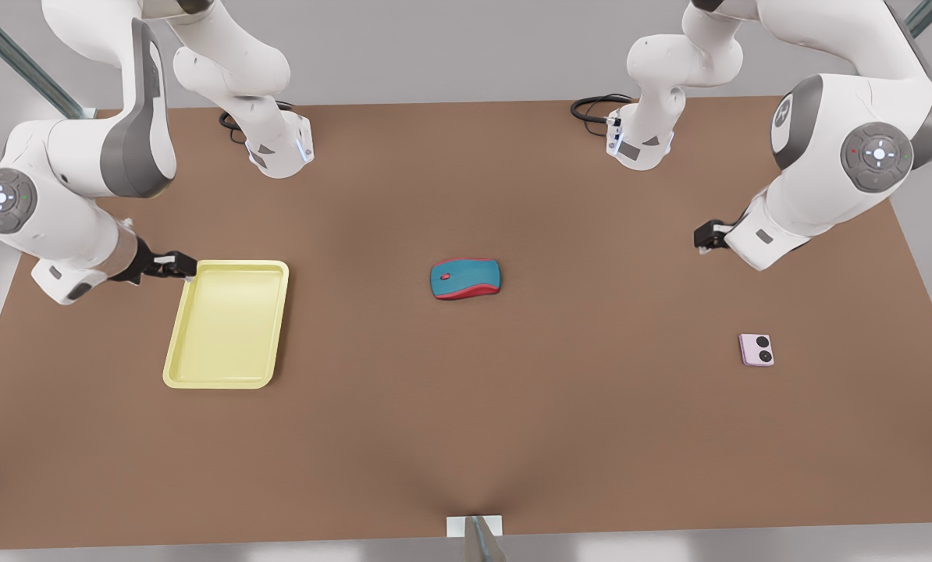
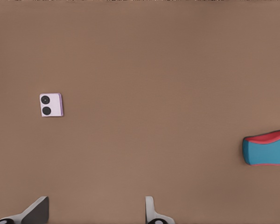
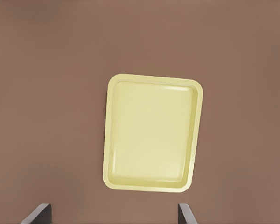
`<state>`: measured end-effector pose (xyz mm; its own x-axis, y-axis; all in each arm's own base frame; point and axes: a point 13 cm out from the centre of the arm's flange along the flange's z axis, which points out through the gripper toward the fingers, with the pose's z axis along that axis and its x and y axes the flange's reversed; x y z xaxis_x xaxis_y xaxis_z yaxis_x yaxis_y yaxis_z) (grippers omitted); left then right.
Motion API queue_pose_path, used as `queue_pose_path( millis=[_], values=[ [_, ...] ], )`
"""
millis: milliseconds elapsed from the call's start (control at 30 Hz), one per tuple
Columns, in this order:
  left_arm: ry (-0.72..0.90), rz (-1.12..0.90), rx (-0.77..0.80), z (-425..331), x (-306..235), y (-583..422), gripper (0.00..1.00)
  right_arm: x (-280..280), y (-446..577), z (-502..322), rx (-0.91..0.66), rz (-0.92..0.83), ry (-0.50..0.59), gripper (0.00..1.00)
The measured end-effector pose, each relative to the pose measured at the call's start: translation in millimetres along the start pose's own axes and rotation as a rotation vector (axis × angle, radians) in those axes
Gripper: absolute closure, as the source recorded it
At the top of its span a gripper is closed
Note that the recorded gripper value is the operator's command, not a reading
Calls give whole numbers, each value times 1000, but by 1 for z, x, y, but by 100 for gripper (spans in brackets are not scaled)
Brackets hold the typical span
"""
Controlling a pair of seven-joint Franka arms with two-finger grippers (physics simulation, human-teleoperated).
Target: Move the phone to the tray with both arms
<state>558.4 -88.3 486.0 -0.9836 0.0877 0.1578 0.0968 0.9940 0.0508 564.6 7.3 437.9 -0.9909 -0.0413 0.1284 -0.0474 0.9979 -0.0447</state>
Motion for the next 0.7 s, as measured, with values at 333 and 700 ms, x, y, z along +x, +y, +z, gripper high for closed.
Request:
queue_pose_path(
  millis=[333, 700],
  values=[
    [195, -312, 72, 251, -66, 194, 0, -12, 1, -5, -2, 0, -53, 0],
    [49, -260, 71, 385, -95, 247, 0, -14, 1, -6, -4, 2, -61, 0]
  ],
)
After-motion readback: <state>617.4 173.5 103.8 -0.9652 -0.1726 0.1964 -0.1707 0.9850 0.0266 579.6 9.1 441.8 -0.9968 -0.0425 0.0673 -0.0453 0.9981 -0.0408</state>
